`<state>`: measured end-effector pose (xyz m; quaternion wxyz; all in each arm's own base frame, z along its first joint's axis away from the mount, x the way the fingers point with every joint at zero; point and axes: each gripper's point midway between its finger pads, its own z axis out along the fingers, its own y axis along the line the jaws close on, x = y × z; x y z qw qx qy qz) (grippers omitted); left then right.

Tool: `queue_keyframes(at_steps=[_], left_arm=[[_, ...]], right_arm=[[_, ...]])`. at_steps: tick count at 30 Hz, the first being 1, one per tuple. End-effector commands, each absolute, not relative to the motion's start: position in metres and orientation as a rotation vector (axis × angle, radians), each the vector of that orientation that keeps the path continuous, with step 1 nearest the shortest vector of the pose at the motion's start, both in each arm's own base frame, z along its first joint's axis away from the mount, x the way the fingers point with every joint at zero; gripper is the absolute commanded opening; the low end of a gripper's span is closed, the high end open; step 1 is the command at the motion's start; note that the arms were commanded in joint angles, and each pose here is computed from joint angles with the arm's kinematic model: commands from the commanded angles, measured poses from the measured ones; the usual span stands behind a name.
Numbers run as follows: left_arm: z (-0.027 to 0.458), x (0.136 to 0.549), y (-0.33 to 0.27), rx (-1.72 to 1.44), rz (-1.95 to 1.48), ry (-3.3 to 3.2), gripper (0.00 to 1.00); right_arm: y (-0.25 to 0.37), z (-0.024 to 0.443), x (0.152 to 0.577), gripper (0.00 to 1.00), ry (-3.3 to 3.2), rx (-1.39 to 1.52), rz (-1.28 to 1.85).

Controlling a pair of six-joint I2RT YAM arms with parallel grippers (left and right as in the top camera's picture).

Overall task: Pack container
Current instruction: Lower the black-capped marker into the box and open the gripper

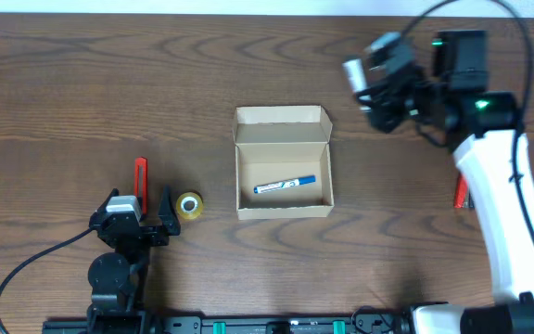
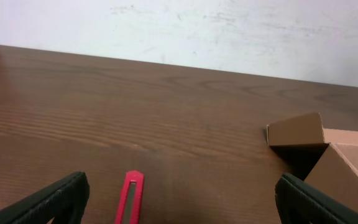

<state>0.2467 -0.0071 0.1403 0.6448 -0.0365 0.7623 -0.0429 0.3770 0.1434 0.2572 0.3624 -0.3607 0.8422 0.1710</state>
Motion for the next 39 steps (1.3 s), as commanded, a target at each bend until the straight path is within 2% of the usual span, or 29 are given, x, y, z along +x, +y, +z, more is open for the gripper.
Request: queue_keyframes(at_steps=[1, 4, 12, 32, 39], left_arm=[[0.121, 0.245, -0.012, -0.07, -0.124, 1.798, 0.95], [0.121, 0.245, -0.013, -0.068, -0.127, 1.798, 0.95], [0.121, 0.245, -0.012, -0.068, -0.126, 1.798, 0.96], [0.121, 0.245, -0.012, -0.068, -0.126, 1.798, 0.95], [0.121, 0.245, -0.012, -0.068, -0.126, 1.798, 0.95]], right_arm=[[0.189, 0.26, 0.352, 0.01, 1.935, -1.345, 0.366], [0.214, 0.247, 0.33, 0.01, 1.815, -1.609, 0.265], [0.246, 0.213, 0.299, 0.01, 1.689, -1.937, 0.197], [0.24, 0.046, 0.307, 0.01, 2.05, -2.188, 0.362], [0.237, 0.028, 0.304, 0.01, 2.088, -2.216, 0.377]])
